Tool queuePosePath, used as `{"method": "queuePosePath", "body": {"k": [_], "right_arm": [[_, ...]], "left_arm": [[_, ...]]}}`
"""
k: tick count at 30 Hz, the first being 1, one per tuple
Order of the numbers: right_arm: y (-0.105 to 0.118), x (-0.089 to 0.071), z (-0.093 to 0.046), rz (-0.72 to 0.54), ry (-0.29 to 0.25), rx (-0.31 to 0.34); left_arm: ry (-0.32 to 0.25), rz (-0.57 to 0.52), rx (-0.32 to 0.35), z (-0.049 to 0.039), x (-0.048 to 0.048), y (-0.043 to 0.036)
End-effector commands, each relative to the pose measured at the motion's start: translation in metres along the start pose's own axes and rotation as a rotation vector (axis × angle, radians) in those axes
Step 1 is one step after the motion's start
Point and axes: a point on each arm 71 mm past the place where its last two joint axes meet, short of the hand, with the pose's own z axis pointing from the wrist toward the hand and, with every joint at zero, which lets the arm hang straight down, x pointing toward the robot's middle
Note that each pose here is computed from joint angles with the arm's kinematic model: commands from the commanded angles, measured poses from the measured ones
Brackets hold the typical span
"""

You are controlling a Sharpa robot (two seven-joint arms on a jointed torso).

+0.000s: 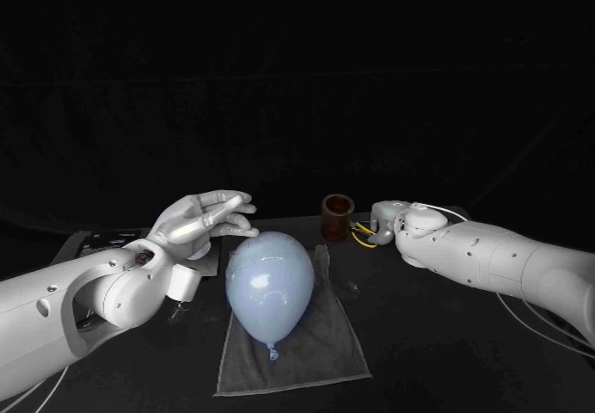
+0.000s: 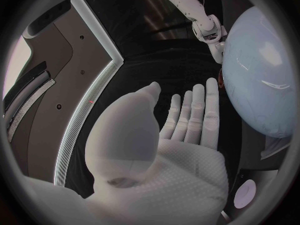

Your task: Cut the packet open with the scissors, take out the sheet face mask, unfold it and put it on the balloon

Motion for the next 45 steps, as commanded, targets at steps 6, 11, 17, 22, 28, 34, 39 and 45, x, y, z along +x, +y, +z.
{"method": "queuePosePath", "body": {"k": [6, 11, 17, 22, 28, 34, 39, 45], "right_arm": [[-0.023, 0.009, -0.003, -0.017, -0.001, 0.099], [-0.026, 0.000, -0.004, 0.001, -0.051, 0.114], [-0.031, -0.013, -0.006, 0.020, -0.108, 0.130], [-0.033, -0.024, -0.008, 0.030, -0.147, 0.138], [-0.038, -0.036, -0.010, 0.034, -0.175, 0.146], [-0.041, -0.050, -0.013, 0.027, -0.190, 0.140], [-0.041, -0.059, -0.018, 0.017, -0.191, 0.131], [-0.043, -0.068, -0.022, 0.000, -0.203, 0.131]], "left_arm": [[0.016, 0.002, 0.016, 0.0008, 0.0002, -0.0033], [0.015, 0.003, 0.015, 0.0007, -0.0004, -0.0032], [0.014, 0.004, 0.015, 0.0012, -0.0009, -0.0029], [0.013, 0.004, 0.015, 0.0016, -0.0012, -0.0026], [0.012, 0.004, 0.015, 0.0021, -0.0016, -0.0023], [0.010, 0.005, 0.015, 0.0022, -0.0025, -0.0021], [0.009, 0.006, 0.015, 0.0023, -0.0031, -0.0019], [0.006, 0.007, 0.014, 0.0024, -0.0039, -0.0018]]}}
